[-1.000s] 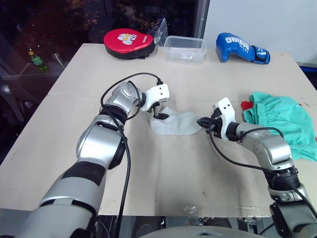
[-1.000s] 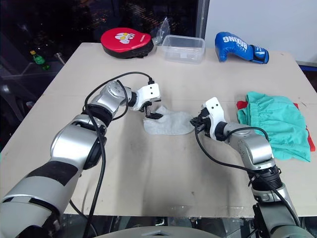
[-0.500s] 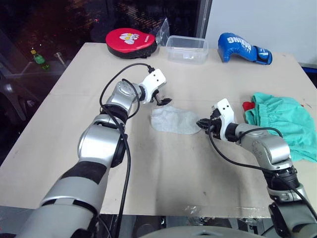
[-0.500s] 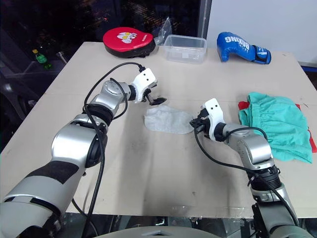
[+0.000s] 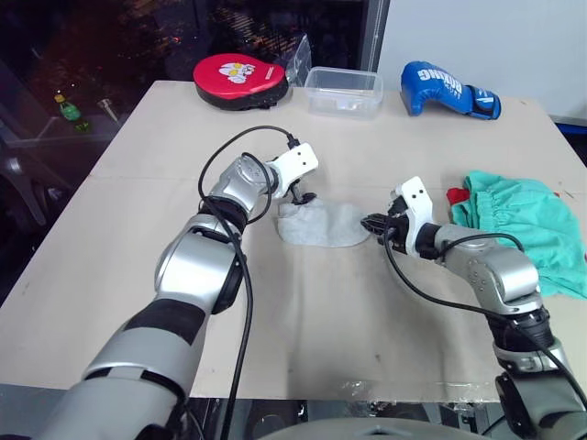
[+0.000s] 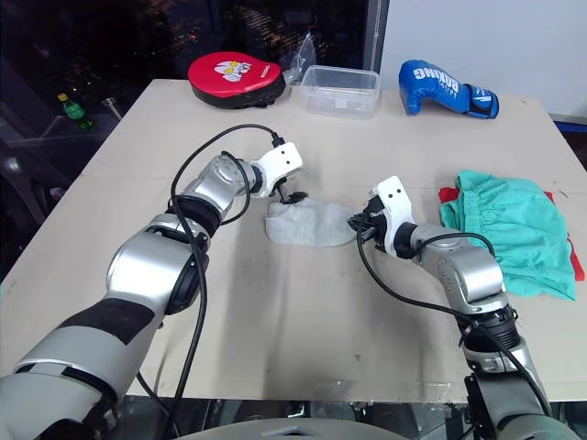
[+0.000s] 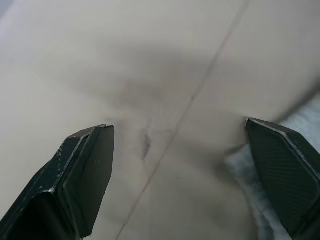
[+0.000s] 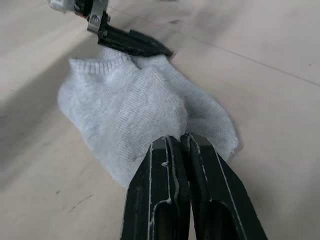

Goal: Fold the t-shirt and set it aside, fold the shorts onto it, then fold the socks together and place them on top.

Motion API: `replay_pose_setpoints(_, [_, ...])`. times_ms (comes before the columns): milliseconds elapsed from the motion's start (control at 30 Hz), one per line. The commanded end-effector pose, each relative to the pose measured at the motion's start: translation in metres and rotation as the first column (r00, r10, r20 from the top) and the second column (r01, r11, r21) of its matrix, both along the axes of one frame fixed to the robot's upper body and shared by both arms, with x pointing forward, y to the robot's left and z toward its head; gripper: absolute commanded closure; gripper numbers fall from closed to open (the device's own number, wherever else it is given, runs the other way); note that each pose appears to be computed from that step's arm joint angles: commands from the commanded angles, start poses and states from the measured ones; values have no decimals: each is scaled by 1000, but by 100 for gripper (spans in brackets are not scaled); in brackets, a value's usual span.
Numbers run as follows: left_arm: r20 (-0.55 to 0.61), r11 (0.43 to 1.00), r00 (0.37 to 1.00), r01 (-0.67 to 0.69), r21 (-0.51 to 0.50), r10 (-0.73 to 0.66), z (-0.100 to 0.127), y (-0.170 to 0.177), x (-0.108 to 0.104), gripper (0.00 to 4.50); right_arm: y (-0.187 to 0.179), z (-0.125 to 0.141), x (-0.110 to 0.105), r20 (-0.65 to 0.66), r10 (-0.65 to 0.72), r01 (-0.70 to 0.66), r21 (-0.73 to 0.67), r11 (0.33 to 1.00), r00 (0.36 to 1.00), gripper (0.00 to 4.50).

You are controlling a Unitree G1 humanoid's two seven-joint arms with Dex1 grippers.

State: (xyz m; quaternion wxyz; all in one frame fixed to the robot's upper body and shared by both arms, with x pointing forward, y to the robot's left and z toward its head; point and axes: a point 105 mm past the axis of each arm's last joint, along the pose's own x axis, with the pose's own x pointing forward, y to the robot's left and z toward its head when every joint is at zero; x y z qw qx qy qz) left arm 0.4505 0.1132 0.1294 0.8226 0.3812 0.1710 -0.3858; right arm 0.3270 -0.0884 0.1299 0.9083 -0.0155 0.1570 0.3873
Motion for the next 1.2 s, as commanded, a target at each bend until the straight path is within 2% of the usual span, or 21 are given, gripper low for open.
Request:
replay_pose_setpoints(33, [-164, 997, 986, 45, 69, -33, -32, 13, -17, 2, -1, 16, -11, 42, 26, -27, 19, 999, 999, 450])
replay_pose_setpoints(300, [-280, 998, 958, 65, 6, -60, -36, 25, -30, 2, 0, 15, -20, 26, 42, -43, 16, 999, 999, 450])
replay_pose_setpoints(433, [-348, 995, 933, 64, -79, -88, -36, 28, -38, 2, 3, 19, -25, 28, 72, -74, 42, 996, 997, 450])
replay_pose_setpoints(600, [-400, 990, 913, 34, -136, -86, -42, 36, -45, 2, 9, 32, -41, 28, 148, -151, 141, 978, 989, 450])
replay_pose_setpoints(833, [-489, 952, 869, -85, -293, -73, -46, 39, -53, 2, 13, 49, -53, 49, 185, -191, 268, 944, 982, 450])
replay_pose_setpoints(900, [-538, 953, 839, -91, -288, -83, -54, 45, -62, 56, 13, 54, -54, 57, 183, -191, 292, 937, 982, 450])
replay_pose_setpoints(933, [-550, 956, 830, -84, -281, -89, -57, 46, -65, 63, 14, 56, -54, 59, 182, -191, 299, 935, 982, 450])
replay_pose_setpoints(967, [-557, 957, 825, -82, -278, -91, -59, 48, -67, 119, 14, 57, -54, 61, 182, -192, 304, 933, 981, 450])
replay_pose_setpoints(1033, [-557, 958, 828, -97, -268, -72, -61, 52, -67, 173, 13, 58, -55, 62, 180, -190, 306, 933, 982, 450])
replay_pose_setpoints(1167, [-560, 963, 824, -76, -258, -85, -63, 54, -71, 362, 13, 63, -56, 69, 178, -191, 317, 929, 982, 450])
replay_pose_setpoints(1200, [-560, 962, 823, -69, -263, -94, -62, 54, -72, 398, 12, 65, -56, 72, 178, -191, 324, 926, 981, 450])
